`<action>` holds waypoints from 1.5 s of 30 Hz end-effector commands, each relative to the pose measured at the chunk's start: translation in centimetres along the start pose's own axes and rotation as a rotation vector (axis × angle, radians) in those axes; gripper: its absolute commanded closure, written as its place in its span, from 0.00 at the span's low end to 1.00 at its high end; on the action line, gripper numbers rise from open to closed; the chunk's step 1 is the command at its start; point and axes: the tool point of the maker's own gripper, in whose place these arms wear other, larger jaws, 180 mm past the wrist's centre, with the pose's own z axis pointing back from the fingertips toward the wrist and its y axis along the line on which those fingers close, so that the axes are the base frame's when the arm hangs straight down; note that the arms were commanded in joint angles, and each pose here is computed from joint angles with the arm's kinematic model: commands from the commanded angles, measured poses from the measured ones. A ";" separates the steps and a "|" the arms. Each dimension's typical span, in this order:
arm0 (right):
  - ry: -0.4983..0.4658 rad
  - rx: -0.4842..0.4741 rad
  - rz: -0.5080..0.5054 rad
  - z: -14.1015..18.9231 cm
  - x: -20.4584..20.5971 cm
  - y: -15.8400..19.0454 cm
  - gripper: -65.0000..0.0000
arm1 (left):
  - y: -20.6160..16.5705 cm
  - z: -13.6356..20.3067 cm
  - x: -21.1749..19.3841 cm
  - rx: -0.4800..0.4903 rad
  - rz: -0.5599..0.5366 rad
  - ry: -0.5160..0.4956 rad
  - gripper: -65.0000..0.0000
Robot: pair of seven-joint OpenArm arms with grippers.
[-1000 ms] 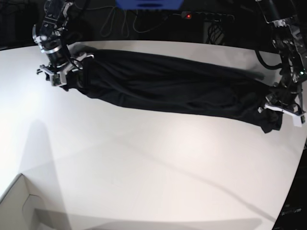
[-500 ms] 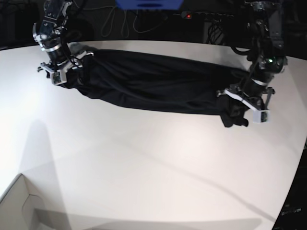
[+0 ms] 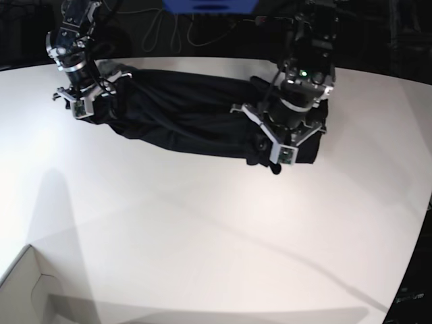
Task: Layout the t-shirt on the table in an organized manner, then fold the t-shirt properly
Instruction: 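Fold the strip end with the left gripper toward the right gripper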
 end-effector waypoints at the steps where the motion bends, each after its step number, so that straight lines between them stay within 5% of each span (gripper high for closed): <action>1: -0.025 -0.011 0.008 0.2 0.7 -0.4 0.50 | -0.5 0.1 1.6 -0.001 -0.012 -0.051 1.00; 21: -0.031 -0.008 0.008 0.0 1.0 -0.3 0.50 | -4.2 -0.2 1.4 -0.041 -0.115 -0.038 1.00; 33: -0.032 -0.007 0.009 0.0 1.0 -0.3 0.50 | -6.2 0.1 1.4 -0.094 -0.129 -0.046 0.65; 41: -0.034 -0.007 0.009 -0.1 1.1 -0.3 0.50 | -7.2 1.5 3.6 -0.115 -0.134 -0.117 0.64; 45: -0.035 -0.008 0.011 -0.1 1.2 -0.4 0.50 | -3.3 1.8 4.0 -0.018 -0.106 -0.126 0.64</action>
